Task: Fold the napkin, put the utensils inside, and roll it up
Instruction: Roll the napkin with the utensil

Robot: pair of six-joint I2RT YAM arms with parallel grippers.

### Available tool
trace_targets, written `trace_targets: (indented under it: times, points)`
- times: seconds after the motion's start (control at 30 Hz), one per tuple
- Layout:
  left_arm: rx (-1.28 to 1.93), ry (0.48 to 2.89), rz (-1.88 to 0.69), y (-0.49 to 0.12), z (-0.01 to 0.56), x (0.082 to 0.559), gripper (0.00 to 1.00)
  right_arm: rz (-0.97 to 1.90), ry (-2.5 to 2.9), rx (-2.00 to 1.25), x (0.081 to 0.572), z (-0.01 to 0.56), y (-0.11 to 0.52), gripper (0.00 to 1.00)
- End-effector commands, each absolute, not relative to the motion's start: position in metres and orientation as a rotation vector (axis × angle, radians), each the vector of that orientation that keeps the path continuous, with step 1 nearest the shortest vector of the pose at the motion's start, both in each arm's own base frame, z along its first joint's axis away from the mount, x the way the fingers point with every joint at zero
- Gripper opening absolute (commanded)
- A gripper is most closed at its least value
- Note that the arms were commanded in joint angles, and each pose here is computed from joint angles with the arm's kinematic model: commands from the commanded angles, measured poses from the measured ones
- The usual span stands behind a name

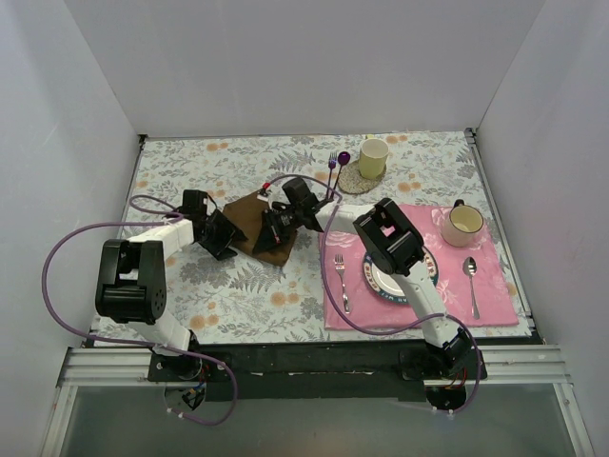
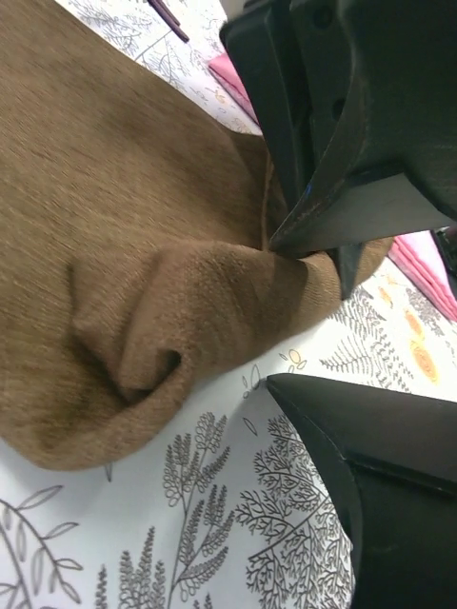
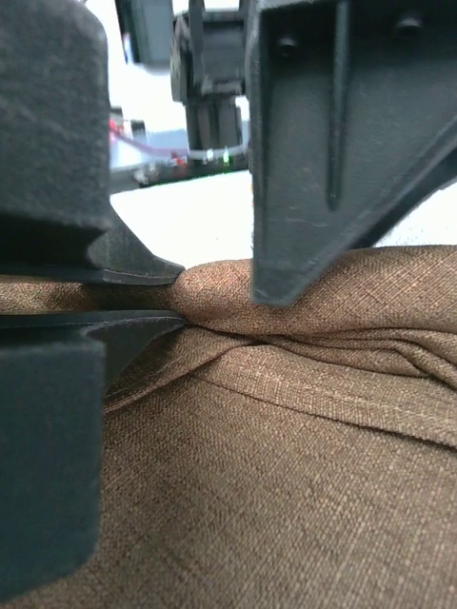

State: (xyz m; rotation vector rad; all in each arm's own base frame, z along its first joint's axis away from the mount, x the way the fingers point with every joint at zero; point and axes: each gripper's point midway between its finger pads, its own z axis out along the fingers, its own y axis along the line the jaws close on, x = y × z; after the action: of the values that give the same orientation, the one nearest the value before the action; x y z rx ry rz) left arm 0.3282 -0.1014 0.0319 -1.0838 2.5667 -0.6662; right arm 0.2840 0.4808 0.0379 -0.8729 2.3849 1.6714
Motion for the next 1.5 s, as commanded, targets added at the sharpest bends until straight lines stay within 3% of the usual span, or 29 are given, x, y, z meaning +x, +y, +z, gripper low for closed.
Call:
trace_targets:
  times: [0.0,0.03,0.17,0.27,0.3,0.4,0.5,0.53,0.73,0.93,1.27,1.47]
  points:
    - [-1.067,2.530,-0.550,-0.087,0.024,0.342,0.52,1.839,2.484,-0.729,0.266,0.031,0.477,0.01]
    - [-1.066,2.532,-0.531,-0.085,0.022,0.343,0.51,1.859,2.506,-0.684,0.265,0.033,0.478,0.01]
    - [-1.057,2.546,-0.513,-0.084,0.017,0.347,0.27,1.911,2.457,-0.618,0.263,0.042,0.478,0.01]
    - [-1.054,2.566,-0.501,-0.084,0.012,0.345,0.18,1.840,2.459,-0.590,0.267,0.041,0.476,0.02]
    - [-1.053,2.570,-0.501,-0.084,0.012,0.345,0.07,1.819,2.454,-0.594,0.269,0.044,0.475,0.05]
    - [-1.041,2.577,-0.497,-0.084,0.012,0.345,0.00,1.716,2.439,-0.638,0.276,0.045,0.474,0.12]
    - [-1.019,2.593,-0.502,-0.085,0.013,0.345,0.00,1.492,2.391,-0.798,0.288,0.045,0.470,0.27]
    - [-1.012,2.609,-0.510,-0.086,0.010,0.345,0.00,1.426,2.363,-0.852,0.292,0.048,0.470,0.37]
    - [-0.892,2.683,-0.636,-0.103,0.005,0.346,0.00,0.840,2.070,-1.221,0.309,0.069,0.463,0.61]
    - [-0.796,2.739,-0.696,-0.110,0.003,0.341,0.00,0.237,1.813,-1.386,0.314,0.074,0.453,0.65]
    - [-0.877,2.729,-0.712,-0.105,0.007,0.334,0.00,0.050,1.723,-1.408,0.300,0.059,0.477,0.63]
    - [-0.950,2.742,-0.790,-0.104,0.004,0.333,0.00,-0.037,1.695,-1.424,0.305,0.035,0.479,0.55]
